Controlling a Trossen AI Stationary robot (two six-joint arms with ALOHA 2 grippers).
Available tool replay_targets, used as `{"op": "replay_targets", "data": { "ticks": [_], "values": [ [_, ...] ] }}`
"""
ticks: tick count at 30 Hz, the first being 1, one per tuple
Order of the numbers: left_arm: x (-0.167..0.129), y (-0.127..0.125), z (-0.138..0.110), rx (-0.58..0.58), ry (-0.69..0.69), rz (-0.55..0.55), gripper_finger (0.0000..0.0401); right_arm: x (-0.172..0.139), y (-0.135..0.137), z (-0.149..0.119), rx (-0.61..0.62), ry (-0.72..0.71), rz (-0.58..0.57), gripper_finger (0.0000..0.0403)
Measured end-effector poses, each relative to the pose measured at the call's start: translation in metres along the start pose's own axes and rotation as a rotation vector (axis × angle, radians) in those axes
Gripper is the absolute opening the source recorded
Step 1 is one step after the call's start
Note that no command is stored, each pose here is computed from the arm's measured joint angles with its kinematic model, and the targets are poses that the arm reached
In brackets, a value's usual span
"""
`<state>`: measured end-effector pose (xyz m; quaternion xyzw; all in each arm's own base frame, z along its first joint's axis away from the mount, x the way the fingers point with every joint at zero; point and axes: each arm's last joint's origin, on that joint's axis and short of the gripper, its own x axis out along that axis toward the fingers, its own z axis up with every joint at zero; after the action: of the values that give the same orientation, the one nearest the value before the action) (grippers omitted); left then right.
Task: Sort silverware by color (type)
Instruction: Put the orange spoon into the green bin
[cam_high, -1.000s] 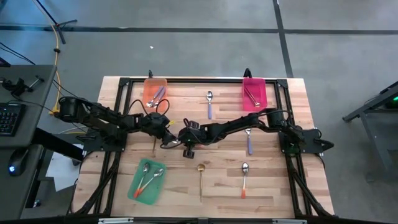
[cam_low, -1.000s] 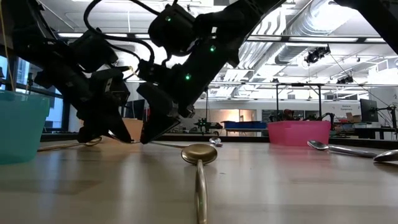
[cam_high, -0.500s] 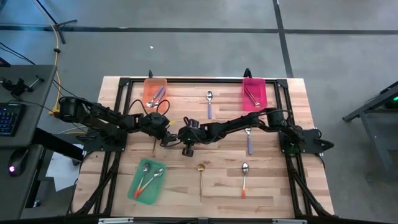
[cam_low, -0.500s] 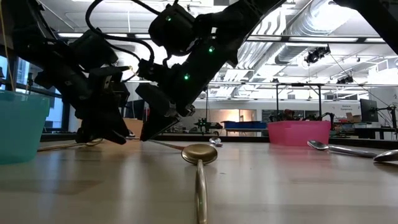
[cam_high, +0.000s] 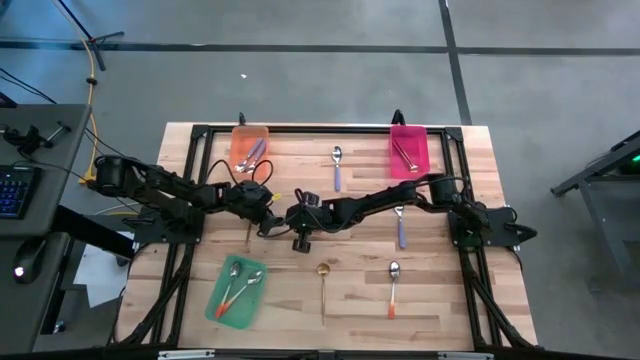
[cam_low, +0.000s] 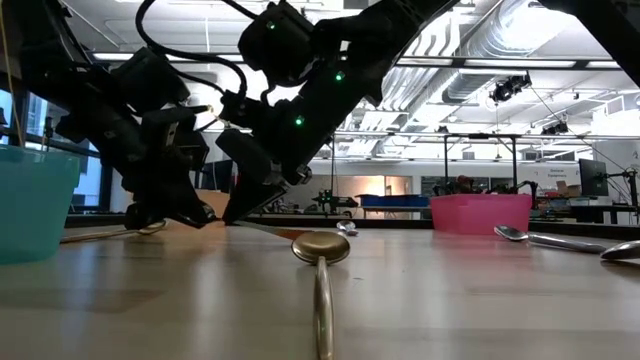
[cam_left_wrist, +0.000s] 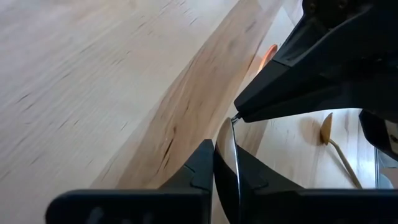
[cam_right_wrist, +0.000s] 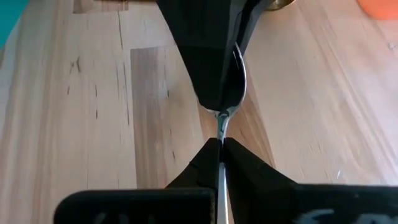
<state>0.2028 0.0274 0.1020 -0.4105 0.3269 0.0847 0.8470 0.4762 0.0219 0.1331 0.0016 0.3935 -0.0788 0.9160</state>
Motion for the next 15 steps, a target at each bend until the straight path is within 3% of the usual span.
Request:
{"op": "replay_targets", "data": {
  "ticks": [8,15],
  "values": [
    [-0.002,-0.001,0.004,0.019,-0.016,-0.028,0.0006,-0.007,0.004,0.004,0.017,-0.011,0.006,0.0014],
    [-0.010,-0.005,0.011,0.049,0.001,-0.044,0.0005,-0.056,0.008,0.026,-0.030,-0.035,-0.034,0.0059]
  ]
}}
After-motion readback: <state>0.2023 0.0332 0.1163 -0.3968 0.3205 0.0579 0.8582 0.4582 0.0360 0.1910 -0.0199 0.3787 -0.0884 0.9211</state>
